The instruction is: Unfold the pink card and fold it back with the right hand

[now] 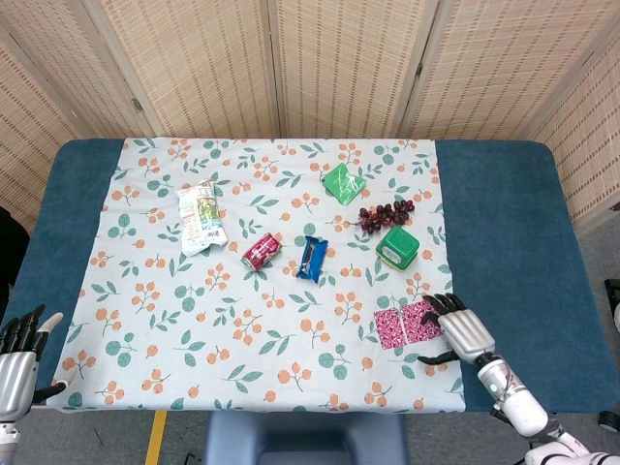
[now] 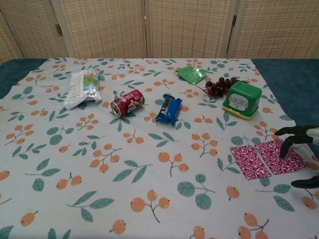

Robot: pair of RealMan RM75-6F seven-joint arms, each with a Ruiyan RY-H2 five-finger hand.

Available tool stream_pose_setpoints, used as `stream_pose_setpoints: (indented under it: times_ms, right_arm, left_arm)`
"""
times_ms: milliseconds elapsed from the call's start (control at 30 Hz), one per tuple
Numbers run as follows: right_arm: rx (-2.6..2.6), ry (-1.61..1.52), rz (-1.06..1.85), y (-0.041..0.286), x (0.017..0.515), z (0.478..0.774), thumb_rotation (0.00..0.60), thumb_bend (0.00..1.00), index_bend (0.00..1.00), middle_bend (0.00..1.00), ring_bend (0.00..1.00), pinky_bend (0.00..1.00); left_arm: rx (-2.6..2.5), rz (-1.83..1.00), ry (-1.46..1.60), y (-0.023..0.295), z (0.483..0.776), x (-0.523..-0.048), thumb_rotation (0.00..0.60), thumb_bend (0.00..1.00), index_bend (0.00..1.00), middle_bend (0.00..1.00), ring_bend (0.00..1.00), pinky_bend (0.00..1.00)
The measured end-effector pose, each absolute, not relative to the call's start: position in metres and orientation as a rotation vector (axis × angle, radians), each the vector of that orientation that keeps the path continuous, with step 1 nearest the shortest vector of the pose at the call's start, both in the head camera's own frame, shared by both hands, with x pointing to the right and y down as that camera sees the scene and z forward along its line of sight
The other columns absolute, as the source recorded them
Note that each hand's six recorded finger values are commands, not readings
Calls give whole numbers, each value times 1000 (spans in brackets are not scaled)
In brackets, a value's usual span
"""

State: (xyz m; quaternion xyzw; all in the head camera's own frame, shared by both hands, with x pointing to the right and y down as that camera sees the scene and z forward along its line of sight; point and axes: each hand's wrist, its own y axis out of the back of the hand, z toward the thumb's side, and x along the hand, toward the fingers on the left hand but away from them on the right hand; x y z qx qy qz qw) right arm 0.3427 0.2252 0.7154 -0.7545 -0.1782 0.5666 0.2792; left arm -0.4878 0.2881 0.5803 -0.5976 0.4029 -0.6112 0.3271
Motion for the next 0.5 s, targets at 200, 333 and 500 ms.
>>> stream_pose_setpoints:
  times_ms: [200,333,500]
  right_arm:
    - [-1989,-496,1565,222,358,716,348,112,332,98,0,0]
    - [-1964,-508,1590,221,368,714,353,112,332,99,0,0]
    - [-1986,-509,1542,223,358,707,359,113,332,99,0,0]
  left_arm:
    - [-1566,-1605,1053,289,581,-488,600,285,167,22,61,0]
    - [-1569,-1604,1052,289,582,-487,600,285,168,22,61,0]
    - [-1572,-1599,1052,288,582,-486,600,285,168,22,60,0]
